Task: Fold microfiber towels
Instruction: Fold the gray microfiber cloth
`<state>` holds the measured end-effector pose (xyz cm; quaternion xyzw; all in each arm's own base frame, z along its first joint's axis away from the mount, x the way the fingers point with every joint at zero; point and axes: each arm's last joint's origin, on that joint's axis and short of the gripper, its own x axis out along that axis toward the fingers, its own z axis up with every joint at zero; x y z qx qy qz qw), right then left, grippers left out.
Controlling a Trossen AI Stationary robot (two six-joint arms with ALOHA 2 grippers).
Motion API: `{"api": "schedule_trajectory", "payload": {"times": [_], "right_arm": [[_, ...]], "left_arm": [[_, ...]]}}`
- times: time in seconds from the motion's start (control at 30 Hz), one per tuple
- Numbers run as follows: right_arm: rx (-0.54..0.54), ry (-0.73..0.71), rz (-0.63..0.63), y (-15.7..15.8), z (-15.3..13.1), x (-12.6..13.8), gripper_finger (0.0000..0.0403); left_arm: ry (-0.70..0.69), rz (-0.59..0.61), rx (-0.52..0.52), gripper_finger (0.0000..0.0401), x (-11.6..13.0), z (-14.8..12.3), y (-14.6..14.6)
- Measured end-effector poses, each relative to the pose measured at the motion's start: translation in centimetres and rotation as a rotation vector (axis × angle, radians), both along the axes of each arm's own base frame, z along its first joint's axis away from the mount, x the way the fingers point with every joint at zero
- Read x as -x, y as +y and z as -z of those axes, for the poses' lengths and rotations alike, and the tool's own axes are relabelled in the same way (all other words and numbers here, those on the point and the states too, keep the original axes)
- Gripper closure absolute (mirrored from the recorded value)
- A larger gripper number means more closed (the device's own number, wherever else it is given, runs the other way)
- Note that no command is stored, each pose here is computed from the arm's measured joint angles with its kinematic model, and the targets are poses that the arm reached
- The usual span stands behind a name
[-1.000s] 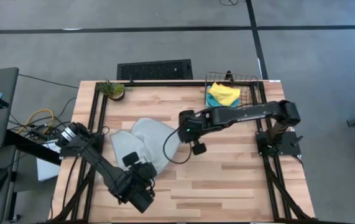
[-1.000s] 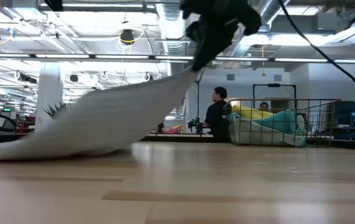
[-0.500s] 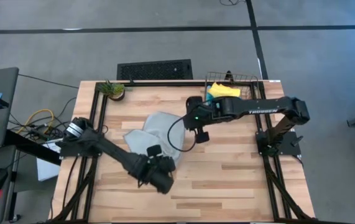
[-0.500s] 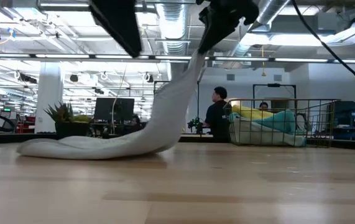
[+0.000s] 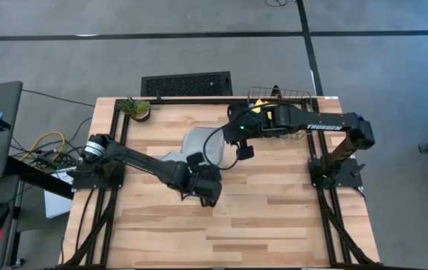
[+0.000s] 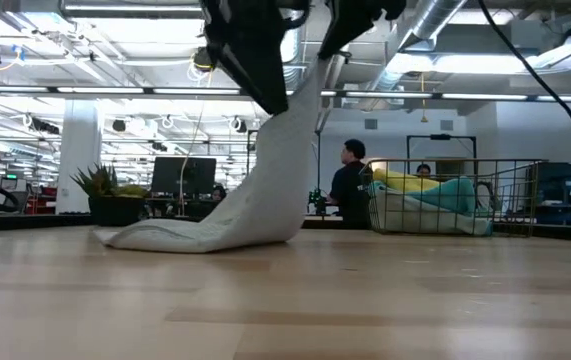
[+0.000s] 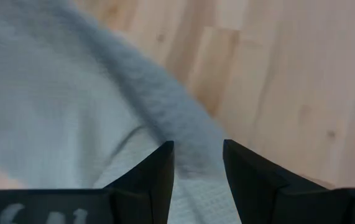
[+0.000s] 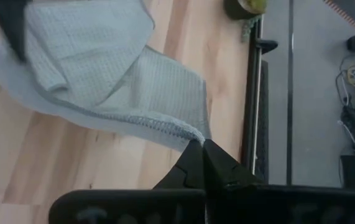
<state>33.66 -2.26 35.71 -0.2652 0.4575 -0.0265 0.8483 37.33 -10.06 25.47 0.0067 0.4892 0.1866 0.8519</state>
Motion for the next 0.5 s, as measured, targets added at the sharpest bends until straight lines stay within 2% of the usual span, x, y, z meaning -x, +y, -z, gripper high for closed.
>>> {"api": "schedule_trajectory", "payload": {"times": [0.17, 0.33, 0.5], "right_arm": [[0.028, 0.032, -0.001, -0.7, 0.1, 0.2, 0.0398], [0.134, 0.022, -0.008, -1.0, -1.4, 1.5, 0.0397], [0.175, 0.001, -0.042, -0.9, -4.0, 4.2, 0.0399]], "left_arm": [[0.023, -0.023, -0.101, 0.0269, 1.2, -1.3, 0.8], [0.093, -0.028, -0.072, 0.0269, 2.3, -2.1, 1.9], [0.108, -0.001, -0.056, 0.0269, 2.2, -2.4, 3.2]]}}
